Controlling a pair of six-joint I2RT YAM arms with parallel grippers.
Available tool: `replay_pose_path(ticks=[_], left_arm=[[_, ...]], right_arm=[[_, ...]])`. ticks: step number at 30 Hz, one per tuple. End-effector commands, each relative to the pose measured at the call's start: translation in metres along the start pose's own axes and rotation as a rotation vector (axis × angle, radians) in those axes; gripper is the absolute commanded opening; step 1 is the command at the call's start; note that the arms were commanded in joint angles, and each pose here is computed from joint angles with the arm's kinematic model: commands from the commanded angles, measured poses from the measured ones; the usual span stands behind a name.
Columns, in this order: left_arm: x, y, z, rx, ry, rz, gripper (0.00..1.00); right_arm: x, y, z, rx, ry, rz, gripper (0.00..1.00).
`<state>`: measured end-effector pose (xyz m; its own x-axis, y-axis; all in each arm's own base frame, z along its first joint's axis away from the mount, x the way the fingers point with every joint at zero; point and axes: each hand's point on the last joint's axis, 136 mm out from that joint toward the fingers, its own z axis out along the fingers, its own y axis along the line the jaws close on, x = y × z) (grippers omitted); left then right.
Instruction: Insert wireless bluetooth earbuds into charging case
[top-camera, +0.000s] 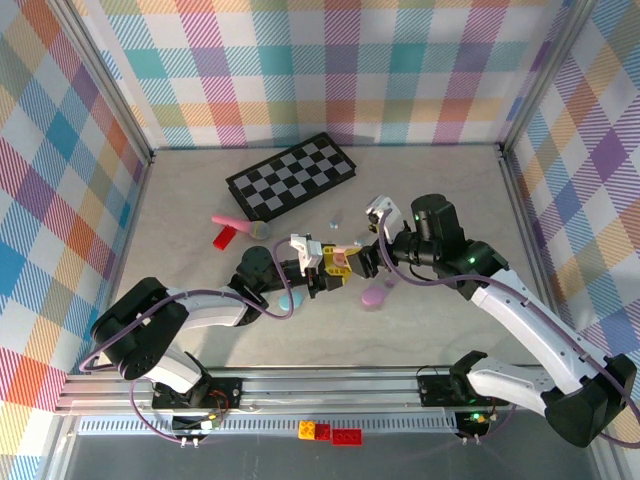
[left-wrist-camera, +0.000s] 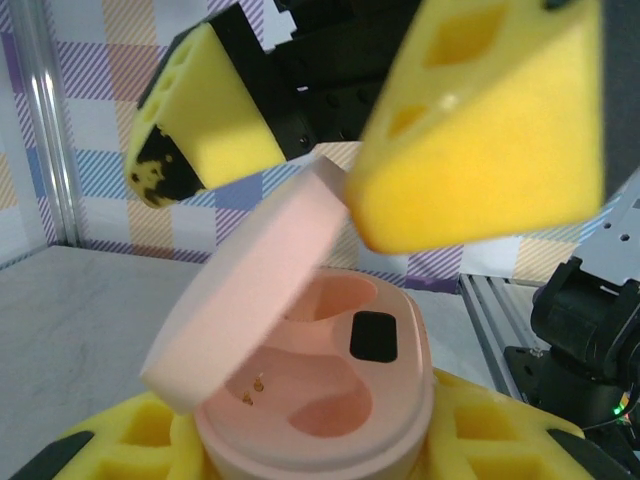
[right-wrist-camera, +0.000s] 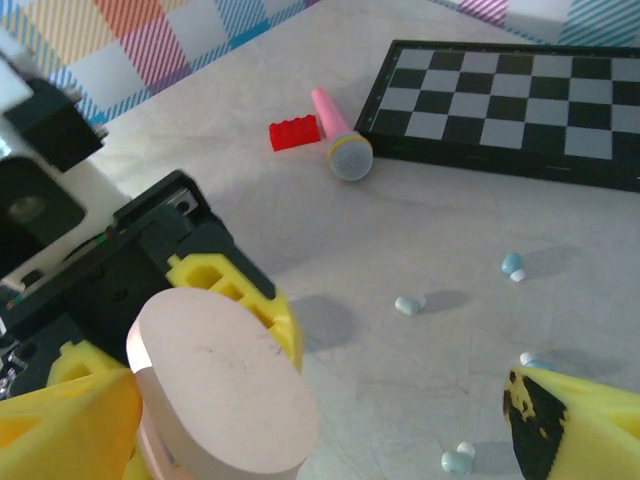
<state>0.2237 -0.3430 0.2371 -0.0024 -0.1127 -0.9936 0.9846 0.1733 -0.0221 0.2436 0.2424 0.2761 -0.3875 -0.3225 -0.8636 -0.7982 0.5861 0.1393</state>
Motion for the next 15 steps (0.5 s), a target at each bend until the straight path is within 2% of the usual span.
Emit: replay_pose_path(ticks=[1, 8, 12, 15], left_arm=[[-0.021, -0.005, -0.002, 0.032, -0.052, 0.068, 0.35], [-0.021, 0.001, -0.010, 0.007, -0.050, 0.063, 0.35], [-0.019, 0.005, -0.015, -0.014, -0.046, 0.063, 0.35], [-0.018, 0.008, -0.020, -0.029, -0.044, 0.066, 0.35]], right_arm=[[-0.014, -0.012, 0.000, 0.066, -0.045, 0.052, 0.92], [-0.024, 0.005, -0.005, -0.030, -0.047, 0.131, 0.93], [-0.033, 0.018, -0.020, -0.087, -0.124, 0.125, 0.94], [-0.034, 0.013, -0.030, -0.079, -0.200, 0.151, 0.95]])
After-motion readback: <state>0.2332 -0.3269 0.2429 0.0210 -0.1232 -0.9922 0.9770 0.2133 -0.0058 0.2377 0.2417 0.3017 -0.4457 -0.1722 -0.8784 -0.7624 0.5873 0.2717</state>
